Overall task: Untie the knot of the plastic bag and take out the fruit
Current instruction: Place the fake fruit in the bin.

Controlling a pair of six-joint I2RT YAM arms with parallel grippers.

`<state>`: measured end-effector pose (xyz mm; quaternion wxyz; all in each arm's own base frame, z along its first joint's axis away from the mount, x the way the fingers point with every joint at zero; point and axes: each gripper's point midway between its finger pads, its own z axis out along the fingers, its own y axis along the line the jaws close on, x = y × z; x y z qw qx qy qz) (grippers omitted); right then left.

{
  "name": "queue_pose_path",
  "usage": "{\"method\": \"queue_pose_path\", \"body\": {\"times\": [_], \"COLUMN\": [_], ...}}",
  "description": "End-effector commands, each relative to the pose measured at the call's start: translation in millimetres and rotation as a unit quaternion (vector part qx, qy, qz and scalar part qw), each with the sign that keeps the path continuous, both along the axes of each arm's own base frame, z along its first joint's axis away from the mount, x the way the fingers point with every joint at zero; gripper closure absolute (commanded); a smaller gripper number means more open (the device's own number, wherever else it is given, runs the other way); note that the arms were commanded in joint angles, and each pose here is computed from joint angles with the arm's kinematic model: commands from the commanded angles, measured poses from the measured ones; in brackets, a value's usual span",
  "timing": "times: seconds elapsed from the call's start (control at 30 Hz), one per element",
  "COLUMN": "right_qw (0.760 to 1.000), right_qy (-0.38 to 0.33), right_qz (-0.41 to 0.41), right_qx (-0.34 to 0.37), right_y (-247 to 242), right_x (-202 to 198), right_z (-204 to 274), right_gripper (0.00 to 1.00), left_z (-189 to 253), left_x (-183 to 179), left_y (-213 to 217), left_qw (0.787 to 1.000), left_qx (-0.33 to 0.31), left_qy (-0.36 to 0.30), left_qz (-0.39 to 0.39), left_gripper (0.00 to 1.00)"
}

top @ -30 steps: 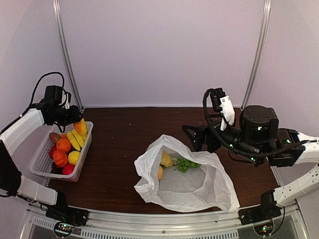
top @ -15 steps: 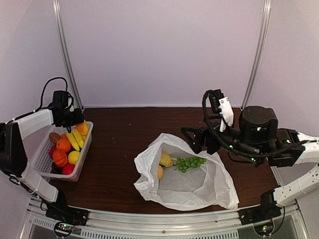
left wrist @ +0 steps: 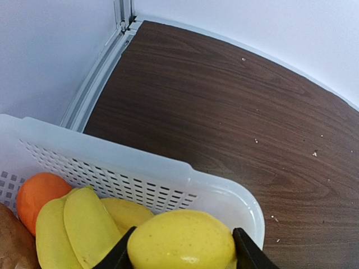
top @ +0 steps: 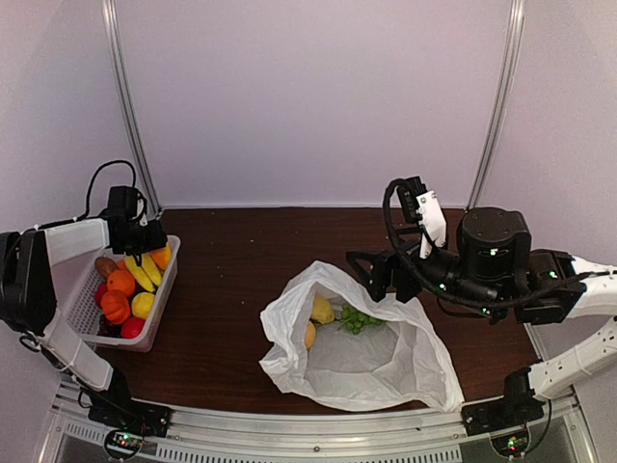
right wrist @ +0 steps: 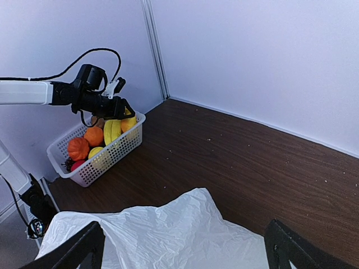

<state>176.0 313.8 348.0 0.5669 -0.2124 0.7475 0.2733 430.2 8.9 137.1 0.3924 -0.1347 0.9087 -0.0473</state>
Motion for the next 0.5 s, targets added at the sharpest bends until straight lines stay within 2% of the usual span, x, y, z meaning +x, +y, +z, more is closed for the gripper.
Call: {"method": "queue_pose_path", "body": {"times": [0.0, 0.1, 0.47], "right_qw": [1.000, 1.000, 1.000], "right_qy": [0.004, 0.004, 0.004], "right_qz": [0.007, 0.008, 0.012], "right_qx": [-0.011, -0.012, -0.015], "right_y": [1, 0, 0], "right_x": [-2, -2, -3], "right_z": [-5, -6, -5], "right_gripper": [0.01, 0.01, 0.01], "left_z": [-15, -8, 32], "left_x": [-2, -1, -8], "left_y": [2, 2, 4], "left_qw": [1.000, 1.000, 1.000], "left_qx": [0.005, 0.004, 0.016], "left_qy": [0.017, 0.012, -0.015], "left_qz": [-0.006, -0.005, -0.008], "left_gripper": [0.53, 0.45, 0.05]}}
